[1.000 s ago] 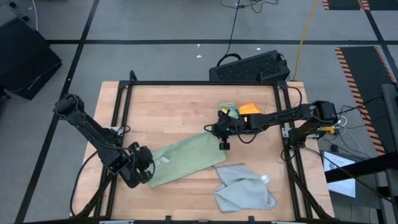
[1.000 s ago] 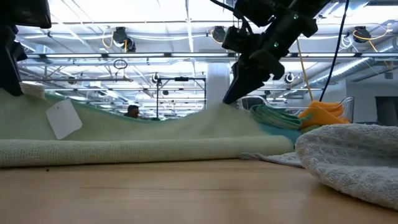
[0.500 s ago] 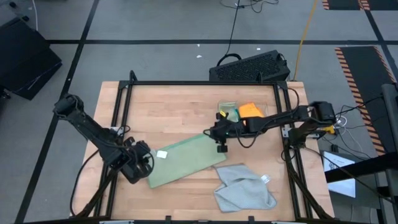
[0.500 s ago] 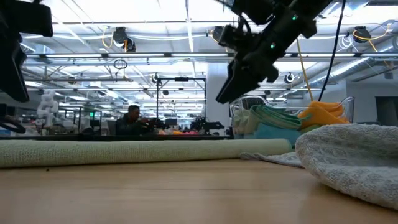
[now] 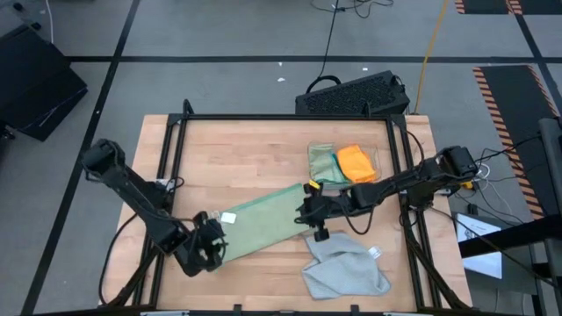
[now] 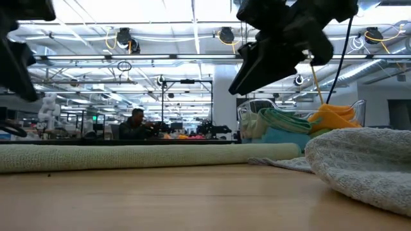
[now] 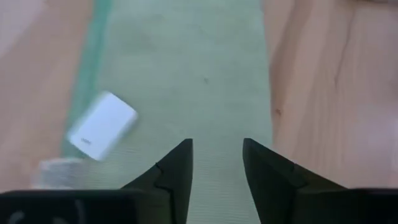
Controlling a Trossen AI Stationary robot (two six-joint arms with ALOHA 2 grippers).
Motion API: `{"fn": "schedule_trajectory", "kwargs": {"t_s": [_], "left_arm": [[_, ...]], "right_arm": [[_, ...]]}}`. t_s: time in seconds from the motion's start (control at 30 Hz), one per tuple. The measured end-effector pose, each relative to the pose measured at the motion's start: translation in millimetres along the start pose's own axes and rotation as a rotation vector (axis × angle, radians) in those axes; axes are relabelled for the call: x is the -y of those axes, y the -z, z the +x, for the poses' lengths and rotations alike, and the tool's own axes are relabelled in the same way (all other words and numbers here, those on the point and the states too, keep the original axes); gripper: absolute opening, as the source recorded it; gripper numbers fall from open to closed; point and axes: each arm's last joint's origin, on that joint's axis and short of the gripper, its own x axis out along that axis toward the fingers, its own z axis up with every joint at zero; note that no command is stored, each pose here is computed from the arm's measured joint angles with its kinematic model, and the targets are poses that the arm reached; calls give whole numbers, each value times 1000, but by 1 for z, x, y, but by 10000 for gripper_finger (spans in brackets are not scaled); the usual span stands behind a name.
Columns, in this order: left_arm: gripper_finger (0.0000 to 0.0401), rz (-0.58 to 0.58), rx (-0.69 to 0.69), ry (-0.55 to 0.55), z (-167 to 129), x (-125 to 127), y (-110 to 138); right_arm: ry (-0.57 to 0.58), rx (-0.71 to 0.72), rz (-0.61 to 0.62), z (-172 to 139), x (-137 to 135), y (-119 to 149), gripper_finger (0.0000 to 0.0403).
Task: Fold microfiber towels
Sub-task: Fold the light green microfiber cloth
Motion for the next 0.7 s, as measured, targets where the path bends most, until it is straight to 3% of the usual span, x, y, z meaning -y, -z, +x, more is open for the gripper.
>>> {"fn": "schedule_trajectory", "kwargs": {"t_s": [0.23, 0.47, 0.7], "left_arm": [[181, 33, -46, 57, 10, 24, 24], [247, 294, -102, 100, 9, 49, 42], [244, 392, -206, -1, 21, 43, 62]], "right_arm": [[-34, 0, 58, -1, -17, 4, 121], [-67, 1, 125, -4, -32, 5, 121], [-74, 129, 170, 4, -49, -5, 121]]}}
